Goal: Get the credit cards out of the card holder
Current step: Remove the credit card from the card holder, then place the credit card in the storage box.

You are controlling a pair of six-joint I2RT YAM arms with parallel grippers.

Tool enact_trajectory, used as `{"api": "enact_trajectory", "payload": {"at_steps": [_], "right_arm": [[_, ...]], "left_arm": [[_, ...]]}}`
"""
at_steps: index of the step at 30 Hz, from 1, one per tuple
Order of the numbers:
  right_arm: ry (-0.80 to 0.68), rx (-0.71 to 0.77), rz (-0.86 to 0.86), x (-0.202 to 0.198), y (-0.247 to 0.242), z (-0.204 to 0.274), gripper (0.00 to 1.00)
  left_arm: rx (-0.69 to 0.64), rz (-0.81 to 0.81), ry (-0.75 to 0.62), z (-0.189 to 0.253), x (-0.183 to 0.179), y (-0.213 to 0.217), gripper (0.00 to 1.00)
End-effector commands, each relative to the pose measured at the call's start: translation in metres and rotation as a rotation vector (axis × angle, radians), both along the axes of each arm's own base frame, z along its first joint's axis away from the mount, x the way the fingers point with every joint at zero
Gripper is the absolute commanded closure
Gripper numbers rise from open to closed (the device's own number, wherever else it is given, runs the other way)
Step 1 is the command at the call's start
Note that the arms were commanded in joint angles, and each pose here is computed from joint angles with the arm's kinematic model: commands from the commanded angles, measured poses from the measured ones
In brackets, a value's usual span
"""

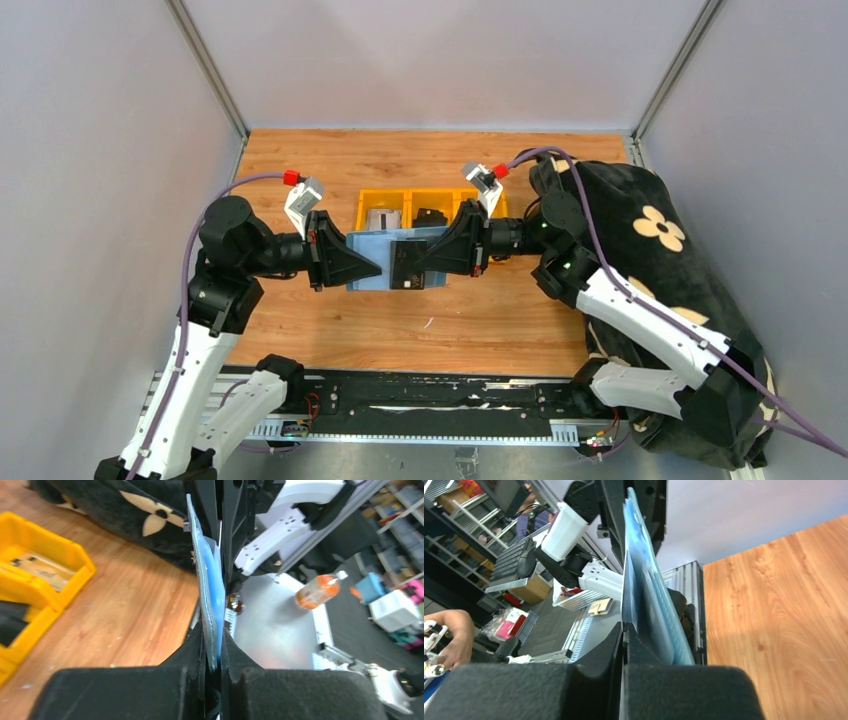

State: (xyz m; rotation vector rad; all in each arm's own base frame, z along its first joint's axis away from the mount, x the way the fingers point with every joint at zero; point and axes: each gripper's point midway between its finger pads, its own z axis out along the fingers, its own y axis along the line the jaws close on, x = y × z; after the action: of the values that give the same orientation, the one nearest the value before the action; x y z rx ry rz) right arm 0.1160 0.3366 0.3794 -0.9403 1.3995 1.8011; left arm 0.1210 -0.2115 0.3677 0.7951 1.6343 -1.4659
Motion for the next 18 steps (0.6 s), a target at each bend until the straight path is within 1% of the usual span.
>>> {"api": "enact_trajectory", "payload": {"at_steps": [1, 3, 10, 15, 18], "right_arm": [[-0.047, -0.027, -0.043, 0.01, -0.021, 0.007, 1.0], [-0.04, -0.037, -0.089, 0.023, -0.03, 0.006, 1.0], [-0.009, -0.092, -0.205, 0.063, -0.048, -0.003, 1.0], [0.038, -0.2, -0.297, 0.1, -0.044, -0.029, 1.0], [0.084, -0.262, -0.375, 0.128, -0.042, -0.052, 1.0]], "left_arm": [[0.112, 0.111, -0.12, -0.007, 0.017, 0.01, 1.0], [0.144, 0.122, -0.135, -0.012, 0.017, 0.013, 1.0], [0.196, 0.108, -0.197, -0.018, 0.01, 0.019, 1.0], [0.191, 0.044, -0.211, -0.019, -0.005, 0.019, 1.0], [0.186, 0.015, -0.256, -0.021, -0.012, 0.02, 1.0]]}}
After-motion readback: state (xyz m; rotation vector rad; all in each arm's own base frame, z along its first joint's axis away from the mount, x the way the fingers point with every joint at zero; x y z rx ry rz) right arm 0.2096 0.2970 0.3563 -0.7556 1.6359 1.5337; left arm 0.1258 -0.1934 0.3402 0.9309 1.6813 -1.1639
